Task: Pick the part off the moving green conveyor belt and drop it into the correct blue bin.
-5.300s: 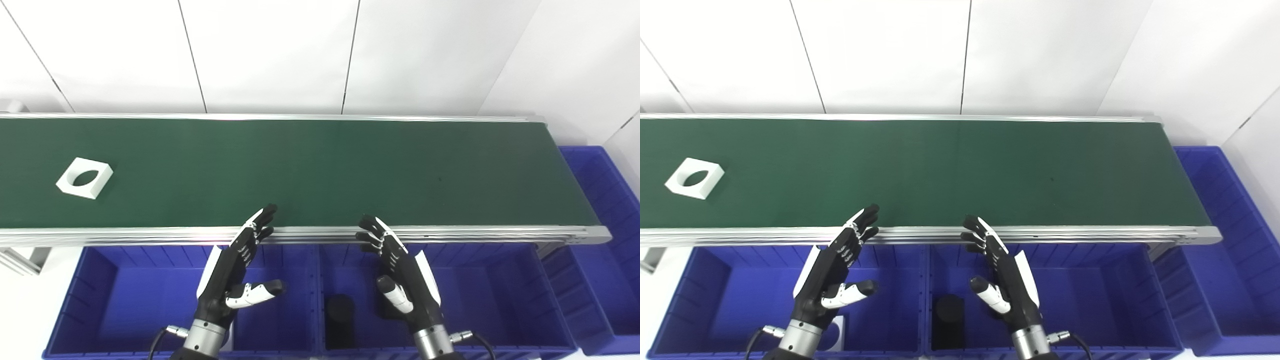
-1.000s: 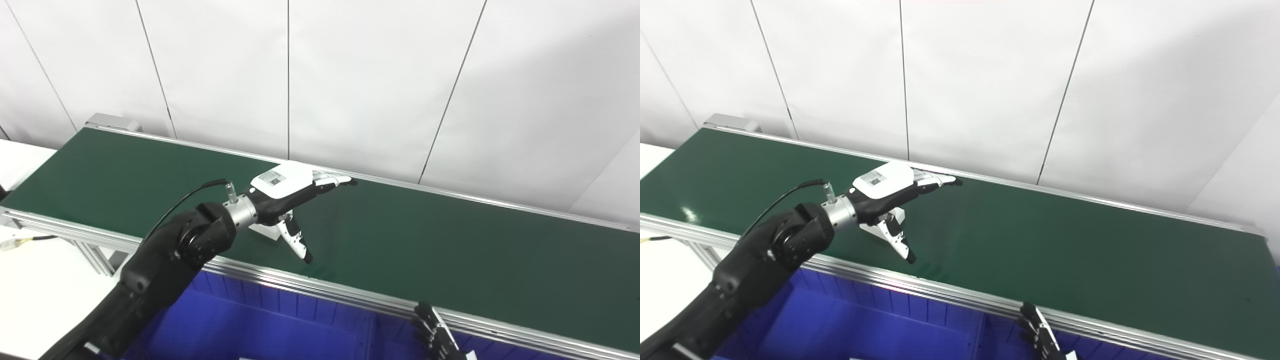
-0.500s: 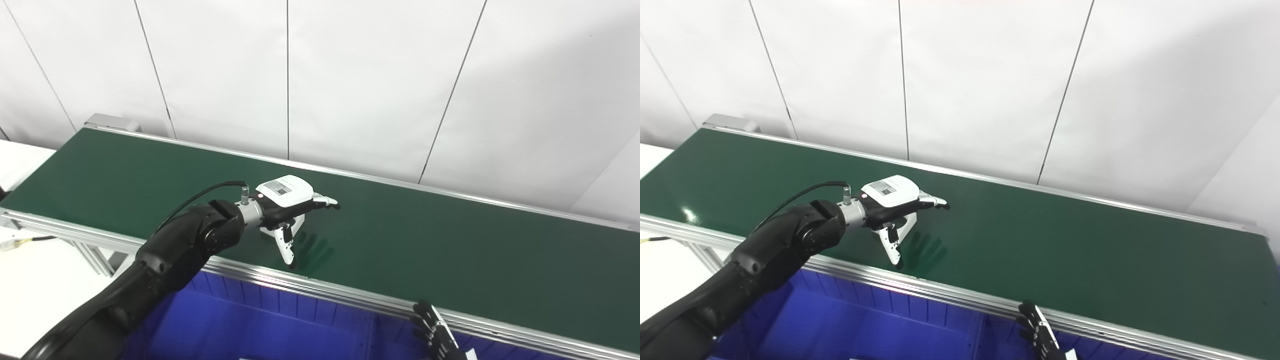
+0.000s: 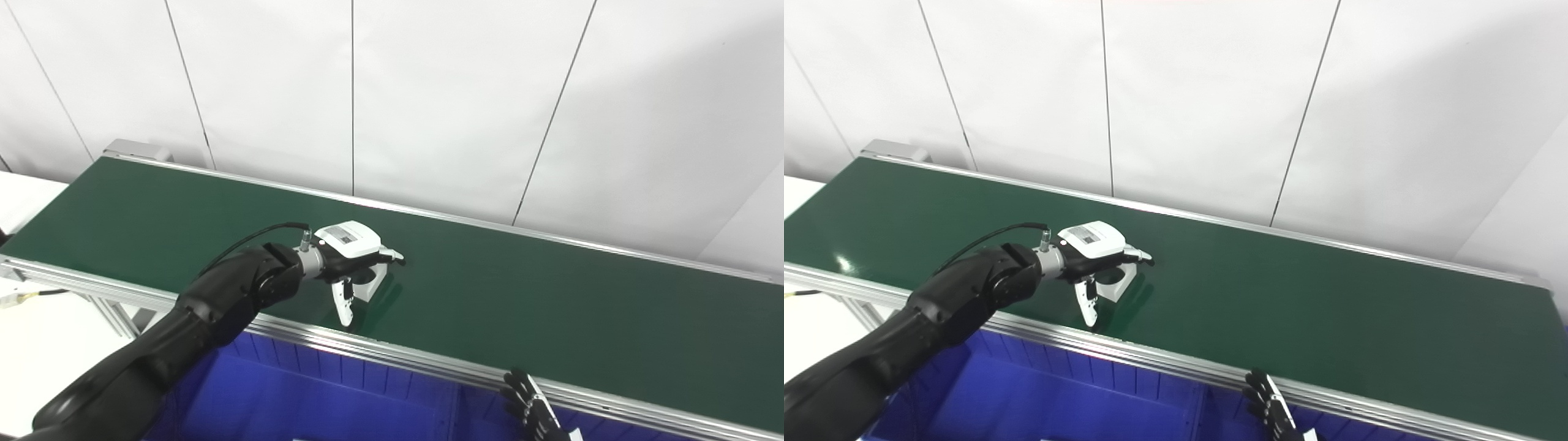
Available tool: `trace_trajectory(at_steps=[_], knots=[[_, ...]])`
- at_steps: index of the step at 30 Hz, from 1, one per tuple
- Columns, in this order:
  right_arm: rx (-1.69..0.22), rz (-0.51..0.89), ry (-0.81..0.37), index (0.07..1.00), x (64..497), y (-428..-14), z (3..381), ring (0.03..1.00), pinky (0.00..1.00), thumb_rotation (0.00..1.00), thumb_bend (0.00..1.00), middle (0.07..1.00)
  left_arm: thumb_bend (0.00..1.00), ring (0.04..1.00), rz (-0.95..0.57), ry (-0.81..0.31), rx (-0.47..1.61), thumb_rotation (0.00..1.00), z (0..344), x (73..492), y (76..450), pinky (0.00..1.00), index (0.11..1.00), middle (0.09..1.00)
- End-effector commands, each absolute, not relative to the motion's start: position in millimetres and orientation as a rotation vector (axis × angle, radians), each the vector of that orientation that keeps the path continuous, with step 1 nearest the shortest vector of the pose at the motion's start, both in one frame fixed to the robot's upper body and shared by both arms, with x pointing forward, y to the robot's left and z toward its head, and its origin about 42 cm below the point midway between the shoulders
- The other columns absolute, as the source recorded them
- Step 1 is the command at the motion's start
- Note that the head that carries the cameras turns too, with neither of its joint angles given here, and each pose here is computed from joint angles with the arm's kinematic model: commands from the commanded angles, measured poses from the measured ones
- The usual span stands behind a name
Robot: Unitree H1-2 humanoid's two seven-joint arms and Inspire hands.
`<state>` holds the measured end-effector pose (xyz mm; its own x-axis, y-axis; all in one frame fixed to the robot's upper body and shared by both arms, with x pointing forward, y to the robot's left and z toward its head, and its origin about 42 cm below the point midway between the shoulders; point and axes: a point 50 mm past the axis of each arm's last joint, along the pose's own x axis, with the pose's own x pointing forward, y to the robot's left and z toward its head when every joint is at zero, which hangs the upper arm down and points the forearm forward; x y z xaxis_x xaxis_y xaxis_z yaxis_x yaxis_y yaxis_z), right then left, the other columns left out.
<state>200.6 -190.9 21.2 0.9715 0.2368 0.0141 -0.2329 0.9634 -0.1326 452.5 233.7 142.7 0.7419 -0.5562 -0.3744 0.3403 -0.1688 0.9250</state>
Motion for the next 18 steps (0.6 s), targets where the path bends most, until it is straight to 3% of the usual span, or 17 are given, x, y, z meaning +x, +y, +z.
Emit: trace_trajectory(at_steps=[1, 18], knots=[[-0.113, 0.243, -0.118, 0.928, 203.8, -185.6, 34.0, 0.866, 0.83, 0.84, 0.86, 0.897, 1.0, 0.854, -0.734, -0.268, 1.578, 0.24, 174.4, 472.3, 227.2, 0.82, 0.888, 0.872], [-0.104, 0.252, -0.126, 0.928, 201.9, -180.5, 36.1, 0.861, 0.82, 0.83, 0.85, 0.892, 0.98, 0.855, -0.626, -0.284, 1.67, 0.13, 159.8, 479.0, 220.2, 0.8, 0.86, 0.873]])
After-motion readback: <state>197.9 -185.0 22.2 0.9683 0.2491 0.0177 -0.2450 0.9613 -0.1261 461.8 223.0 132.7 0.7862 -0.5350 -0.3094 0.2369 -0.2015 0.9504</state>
